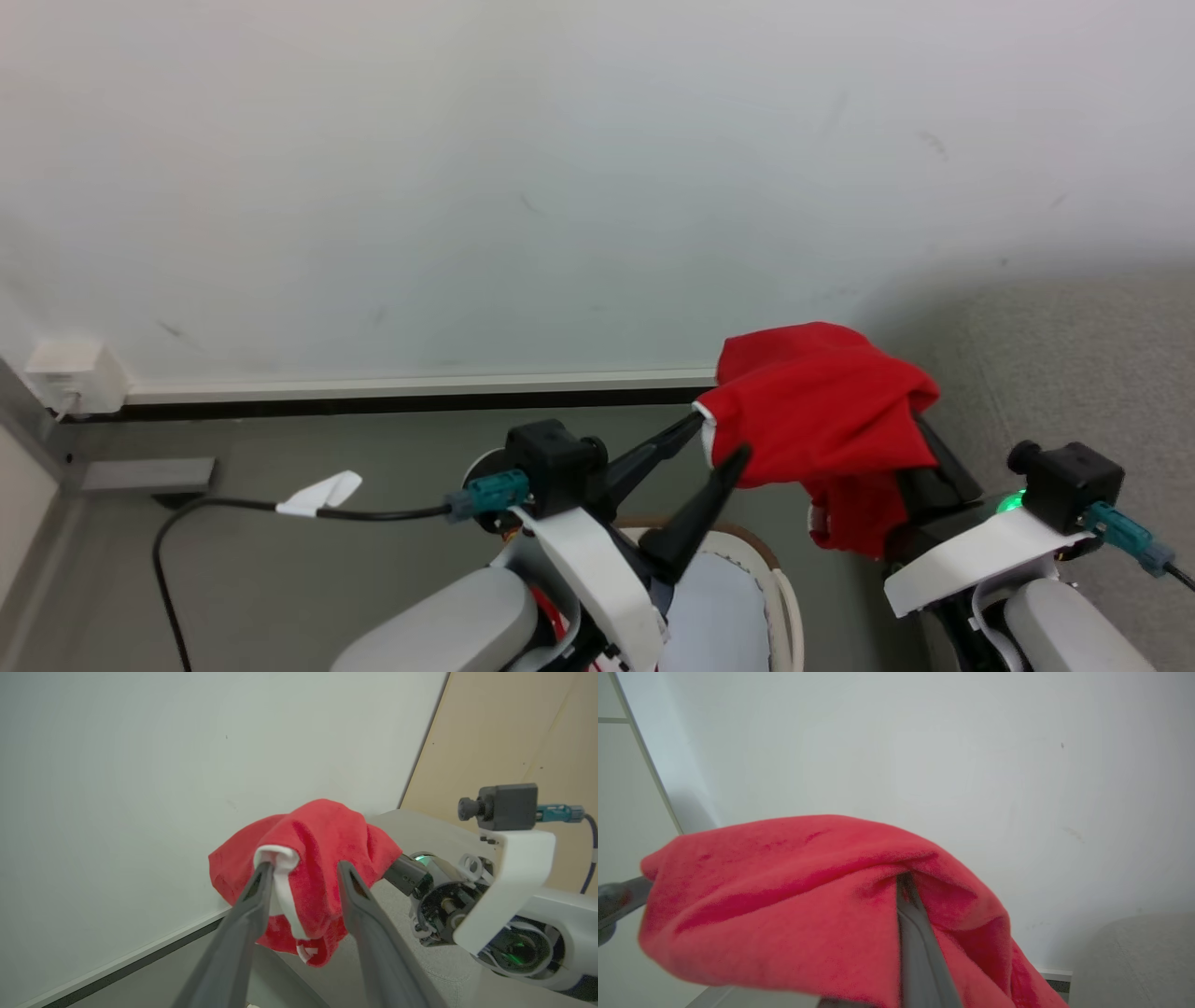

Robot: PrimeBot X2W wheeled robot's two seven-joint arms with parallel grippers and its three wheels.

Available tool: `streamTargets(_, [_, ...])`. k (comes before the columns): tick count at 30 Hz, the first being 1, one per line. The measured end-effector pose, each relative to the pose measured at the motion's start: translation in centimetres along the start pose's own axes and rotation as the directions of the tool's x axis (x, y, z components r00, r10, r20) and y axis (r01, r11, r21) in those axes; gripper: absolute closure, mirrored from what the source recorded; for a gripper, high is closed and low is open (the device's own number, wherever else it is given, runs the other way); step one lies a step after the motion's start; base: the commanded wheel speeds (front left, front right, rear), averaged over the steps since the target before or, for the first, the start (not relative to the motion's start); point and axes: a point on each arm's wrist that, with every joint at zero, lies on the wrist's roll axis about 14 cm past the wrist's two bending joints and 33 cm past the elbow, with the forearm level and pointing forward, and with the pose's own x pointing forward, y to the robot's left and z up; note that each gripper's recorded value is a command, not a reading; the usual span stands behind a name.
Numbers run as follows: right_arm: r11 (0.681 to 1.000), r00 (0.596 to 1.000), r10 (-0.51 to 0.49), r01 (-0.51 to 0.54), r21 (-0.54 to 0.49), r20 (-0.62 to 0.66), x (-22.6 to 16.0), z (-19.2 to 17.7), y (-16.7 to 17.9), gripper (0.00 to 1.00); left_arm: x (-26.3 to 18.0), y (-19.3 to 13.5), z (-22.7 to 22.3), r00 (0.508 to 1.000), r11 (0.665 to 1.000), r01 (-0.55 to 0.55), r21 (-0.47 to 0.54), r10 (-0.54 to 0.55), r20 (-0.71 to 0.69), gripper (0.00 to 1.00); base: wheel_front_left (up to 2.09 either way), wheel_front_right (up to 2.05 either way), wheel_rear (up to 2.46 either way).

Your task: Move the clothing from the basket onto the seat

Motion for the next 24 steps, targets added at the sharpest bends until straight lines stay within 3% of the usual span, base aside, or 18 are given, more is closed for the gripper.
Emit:
streamTargets(12, [0.963,0.971,-0.204,0.222,-0.15,0.123,-4.7,5.5,-8.0,1.0,2.8,-4.5,-2.8,0.981,0.981,0.189,-0.05,-0.191,-0.039,0.0,0.0,0.0,0.0])
streamTargets(24, [0.88,0.892,-0.409,0.442,-0.175,0.195,-12.1,7.9,-12.9,1.0,6.0,-8.6,-5.4,0.93,0.93,0.36,-0.076,-0.364,-0.046,0.0,0.0,0.0,0.0])
